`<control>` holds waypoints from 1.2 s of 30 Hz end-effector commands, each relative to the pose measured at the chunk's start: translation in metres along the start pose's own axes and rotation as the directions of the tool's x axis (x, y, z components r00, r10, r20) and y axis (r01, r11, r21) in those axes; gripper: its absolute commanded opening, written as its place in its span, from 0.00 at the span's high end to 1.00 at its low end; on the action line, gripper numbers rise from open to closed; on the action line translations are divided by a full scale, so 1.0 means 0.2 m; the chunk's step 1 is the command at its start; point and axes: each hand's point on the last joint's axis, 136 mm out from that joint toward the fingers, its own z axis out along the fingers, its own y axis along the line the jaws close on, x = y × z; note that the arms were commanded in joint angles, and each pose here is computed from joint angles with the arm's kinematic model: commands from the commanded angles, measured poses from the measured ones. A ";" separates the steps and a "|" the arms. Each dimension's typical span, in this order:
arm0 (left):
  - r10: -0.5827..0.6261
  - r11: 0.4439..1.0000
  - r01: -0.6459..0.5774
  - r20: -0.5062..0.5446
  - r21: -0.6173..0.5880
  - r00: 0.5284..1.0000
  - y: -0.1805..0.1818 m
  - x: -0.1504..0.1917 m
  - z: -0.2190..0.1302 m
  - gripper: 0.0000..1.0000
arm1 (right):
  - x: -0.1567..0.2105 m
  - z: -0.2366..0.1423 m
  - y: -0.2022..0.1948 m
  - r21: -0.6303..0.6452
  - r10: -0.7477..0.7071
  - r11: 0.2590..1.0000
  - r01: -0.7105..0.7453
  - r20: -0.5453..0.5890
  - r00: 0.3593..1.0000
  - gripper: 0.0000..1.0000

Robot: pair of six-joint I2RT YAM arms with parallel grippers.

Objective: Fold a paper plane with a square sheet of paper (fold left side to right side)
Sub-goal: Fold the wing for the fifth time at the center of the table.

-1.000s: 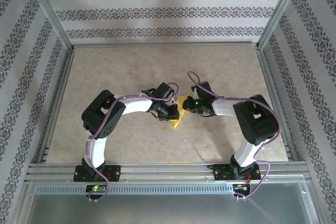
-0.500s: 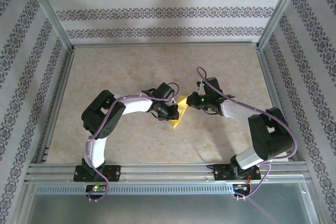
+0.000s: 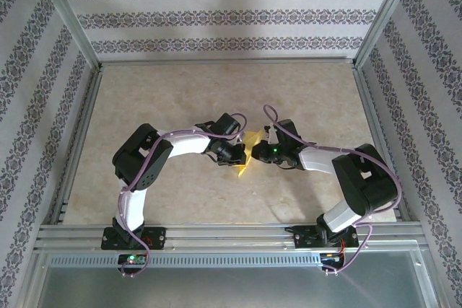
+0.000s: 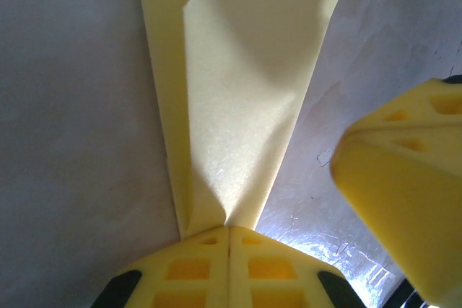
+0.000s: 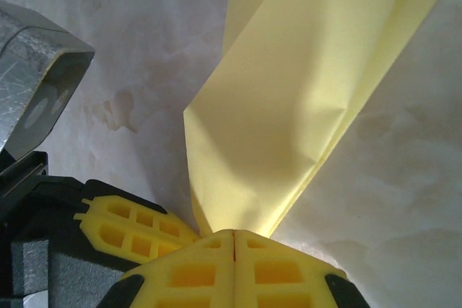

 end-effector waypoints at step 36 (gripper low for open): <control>-0.040 0.973 0.022 -0.076 -0.230 0.996 0.27 0.13 0.07 1.00 | -0.11 0.15 -0.03 0.049 -0.072 0.996 0.072 0.006 0.997 1.00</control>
